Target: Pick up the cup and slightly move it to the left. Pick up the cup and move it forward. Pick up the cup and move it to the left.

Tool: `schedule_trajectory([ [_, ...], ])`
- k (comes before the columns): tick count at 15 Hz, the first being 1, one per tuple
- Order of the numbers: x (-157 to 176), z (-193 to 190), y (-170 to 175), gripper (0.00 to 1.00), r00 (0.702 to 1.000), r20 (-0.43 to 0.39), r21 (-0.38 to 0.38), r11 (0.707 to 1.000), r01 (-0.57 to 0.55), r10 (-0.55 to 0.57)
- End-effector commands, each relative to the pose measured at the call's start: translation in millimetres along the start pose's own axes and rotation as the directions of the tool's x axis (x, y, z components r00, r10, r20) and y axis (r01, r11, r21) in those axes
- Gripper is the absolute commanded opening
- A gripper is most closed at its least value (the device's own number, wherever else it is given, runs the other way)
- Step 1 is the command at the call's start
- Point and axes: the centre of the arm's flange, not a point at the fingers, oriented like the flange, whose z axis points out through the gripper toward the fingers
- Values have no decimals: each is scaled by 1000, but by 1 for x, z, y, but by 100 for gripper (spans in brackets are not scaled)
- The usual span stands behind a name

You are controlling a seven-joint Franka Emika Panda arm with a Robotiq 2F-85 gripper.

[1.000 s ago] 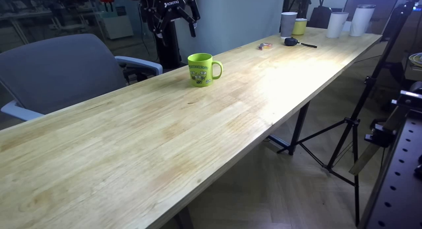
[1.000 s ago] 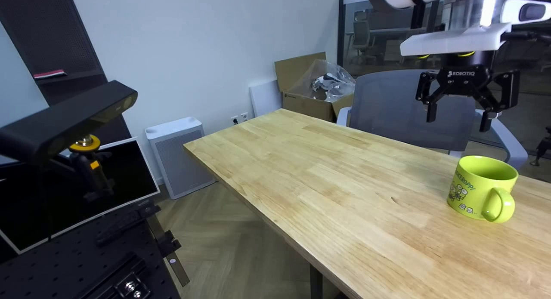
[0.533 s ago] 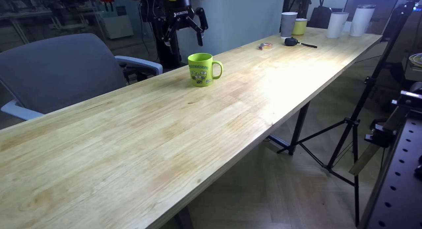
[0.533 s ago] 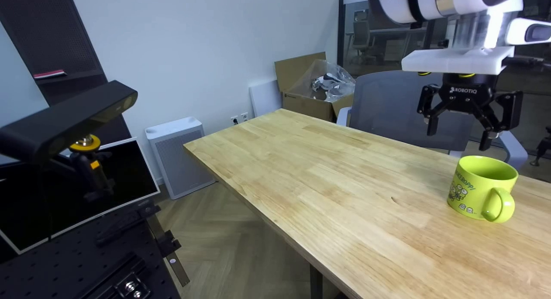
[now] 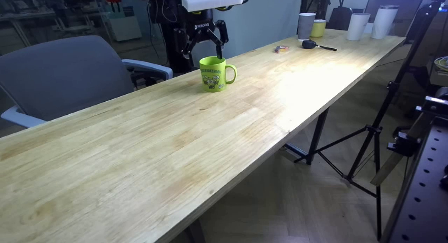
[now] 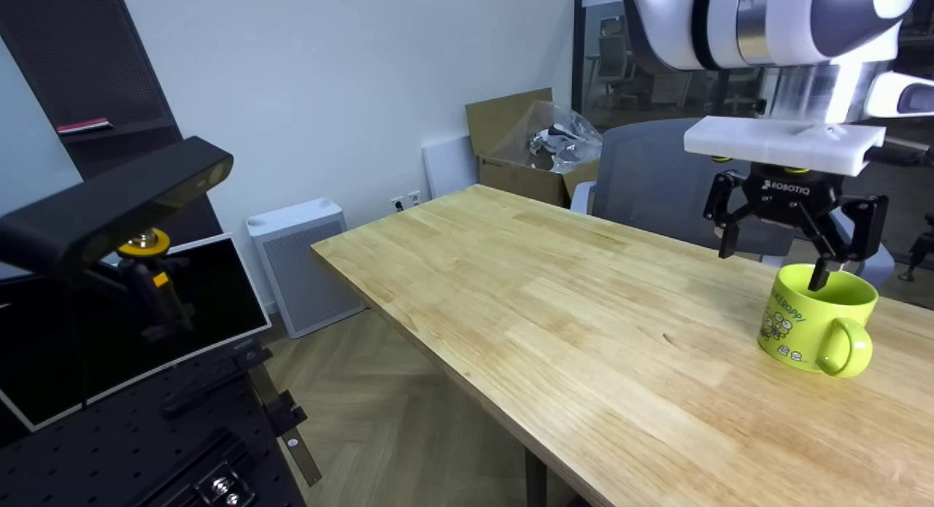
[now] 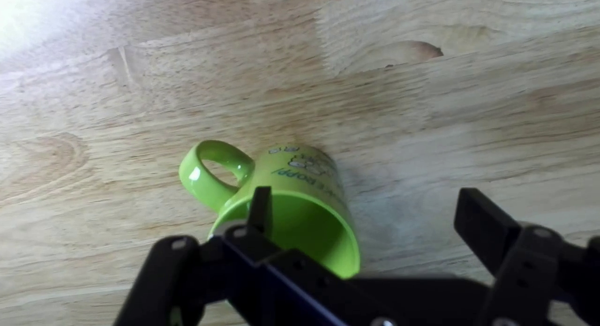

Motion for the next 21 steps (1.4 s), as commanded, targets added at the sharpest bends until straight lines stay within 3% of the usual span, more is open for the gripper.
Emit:
schedule_trajectory([
  [1,-11,8,4,100,999,1,36,998,54,-54],
  [21,8,7,17,100,993,99,-4,998,64,-63],
])
